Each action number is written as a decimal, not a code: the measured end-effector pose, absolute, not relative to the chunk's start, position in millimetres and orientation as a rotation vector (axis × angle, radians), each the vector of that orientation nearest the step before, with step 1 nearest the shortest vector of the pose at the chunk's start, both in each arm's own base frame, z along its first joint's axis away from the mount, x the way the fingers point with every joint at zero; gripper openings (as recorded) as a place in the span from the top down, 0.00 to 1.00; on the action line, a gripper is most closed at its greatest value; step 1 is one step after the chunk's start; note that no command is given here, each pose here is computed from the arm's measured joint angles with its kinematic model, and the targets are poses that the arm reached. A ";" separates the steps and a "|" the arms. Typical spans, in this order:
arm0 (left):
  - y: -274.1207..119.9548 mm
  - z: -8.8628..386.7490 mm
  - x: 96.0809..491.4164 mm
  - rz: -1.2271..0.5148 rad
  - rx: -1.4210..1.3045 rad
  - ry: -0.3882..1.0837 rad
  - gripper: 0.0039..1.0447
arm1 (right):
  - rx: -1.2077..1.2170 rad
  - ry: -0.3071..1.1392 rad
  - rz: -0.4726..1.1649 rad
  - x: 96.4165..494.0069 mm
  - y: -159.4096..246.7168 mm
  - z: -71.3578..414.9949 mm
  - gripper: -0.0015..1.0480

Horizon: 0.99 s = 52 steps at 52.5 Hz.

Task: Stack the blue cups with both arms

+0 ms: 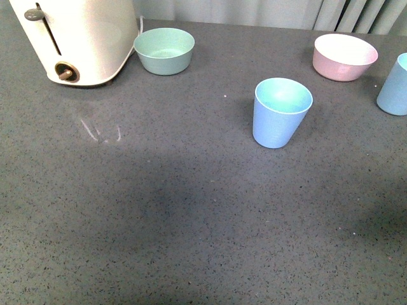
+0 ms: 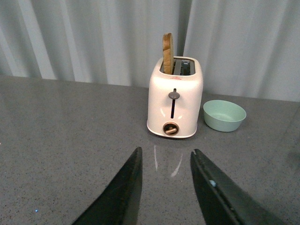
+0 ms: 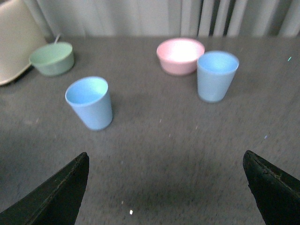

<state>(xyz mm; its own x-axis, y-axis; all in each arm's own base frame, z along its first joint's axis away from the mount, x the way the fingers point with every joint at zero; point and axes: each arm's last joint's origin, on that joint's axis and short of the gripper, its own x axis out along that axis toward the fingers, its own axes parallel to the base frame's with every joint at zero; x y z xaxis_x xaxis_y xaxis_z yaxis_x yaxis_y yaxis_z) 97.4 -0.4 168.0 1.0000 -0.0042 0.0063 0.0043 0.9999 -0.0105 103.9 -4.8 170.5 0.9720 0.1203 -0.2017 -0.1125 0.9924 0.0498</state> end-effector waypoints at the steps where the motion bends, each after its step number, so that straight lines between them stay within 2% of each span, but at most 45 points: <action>1: -0.4 168.0 97.4 -0.004 -0.011 -0.006 0.62 | 0.036 0.227 0.127 107.9 -7.4 172.5 0.09; 11: -0.4 167.9 97.4 -0.004 -0.011 -0.006 0.30 | -0.142 0.222 0.126 165.5 -34.6 205.4 0.09; 19: -0.4 167.9 97.4 -0.004 -0.009 -0.006 0.07 | -0.332 0.337 0.186 236.8 -47.9 195.6 0.09; 25: -0.4 167.9 97.4 -0.004 -0.009 -0.006 0.08 | -0.397 0.478 0.238 302.6 -51.2 170.6 0.09; 33: -0.4 167.9 97.4 -0.005 -0.009 -0.006 0.08 | -0.440 0.542 0.281 345.5 -44.9 158.5 0.09; 52: -0.4 168.0 97.4 -0.004 -0.009 -0.006 0.08 | -0.497 0.621 0.286 389.9 -38.6 139.1 0.09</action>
<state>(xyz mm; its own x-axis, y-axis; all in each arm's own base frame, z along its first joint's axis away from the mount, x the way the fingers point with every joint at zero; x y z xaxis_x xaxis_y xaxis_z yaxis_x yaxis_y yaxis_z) 97.4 -0.4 168.0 1.0000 -0.0038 0.0059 0.0039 1.0000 -0.0086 389.9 -38.6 139.1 0.7800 0.1080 -0.6164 -0.3985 0.8452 -0.3561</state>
